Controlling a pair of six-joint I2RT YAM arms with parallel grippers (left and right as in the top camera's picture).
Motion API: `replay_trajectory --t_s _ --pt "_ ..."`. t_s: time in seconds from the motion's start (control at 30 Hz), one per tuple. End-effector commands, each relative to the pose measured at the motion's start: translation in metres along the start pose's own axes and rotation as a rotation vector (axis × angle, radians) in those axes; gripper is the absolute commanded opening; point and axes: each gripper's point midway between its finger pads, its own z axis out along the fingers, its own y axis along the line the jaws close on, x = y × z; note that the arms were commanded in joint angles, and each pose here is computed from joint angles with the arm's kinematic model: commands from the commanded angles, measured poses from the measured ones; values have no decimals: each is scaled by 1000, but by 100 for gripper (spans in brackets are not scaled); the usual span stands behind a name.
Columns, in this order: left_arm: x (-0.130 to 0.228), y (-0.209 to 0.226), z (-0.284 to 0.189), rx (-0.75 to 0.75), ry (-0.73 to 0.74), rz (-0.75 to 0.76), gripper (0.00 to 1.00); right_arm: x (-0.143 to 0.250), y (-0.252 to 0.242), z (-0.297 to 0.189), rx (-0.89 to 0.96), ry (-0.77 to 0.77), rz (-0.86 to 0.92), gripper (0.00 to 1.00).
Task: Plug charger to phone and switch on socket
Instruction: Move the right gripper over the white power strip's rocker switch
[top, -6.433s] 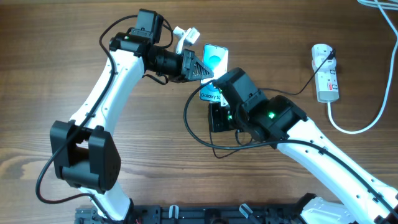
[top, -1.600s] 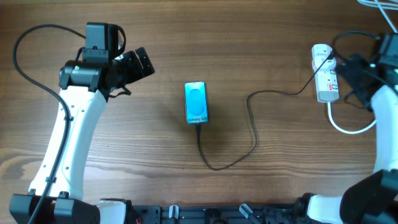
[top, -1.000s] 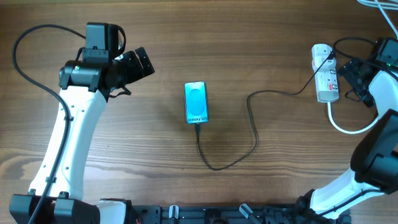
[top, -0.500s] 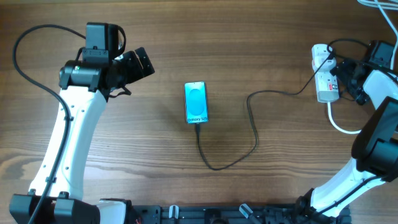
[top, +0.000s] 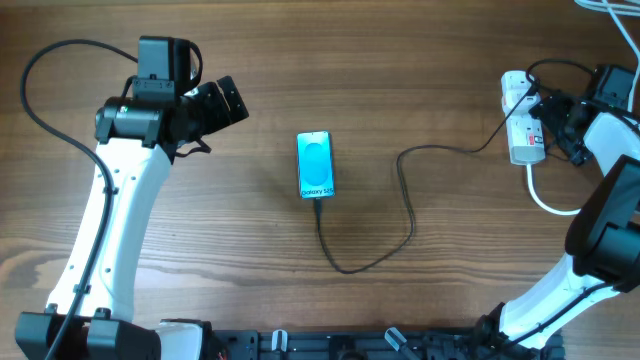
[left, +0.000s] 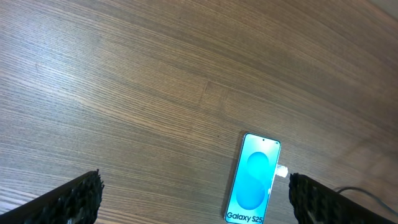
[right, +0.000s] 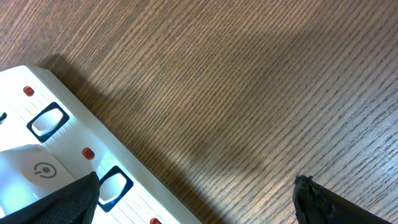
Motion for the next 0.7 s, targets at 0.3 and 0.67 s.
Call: replay_trajectory --t_s 0.3,0.67 --pt "-2 3 0 -10 -7 -17 100 -5 3 3 -16 -8 14 100" --pt "-2 3 0 -10 -7 -17 100 -4 1 3 -1 -7 11 100"
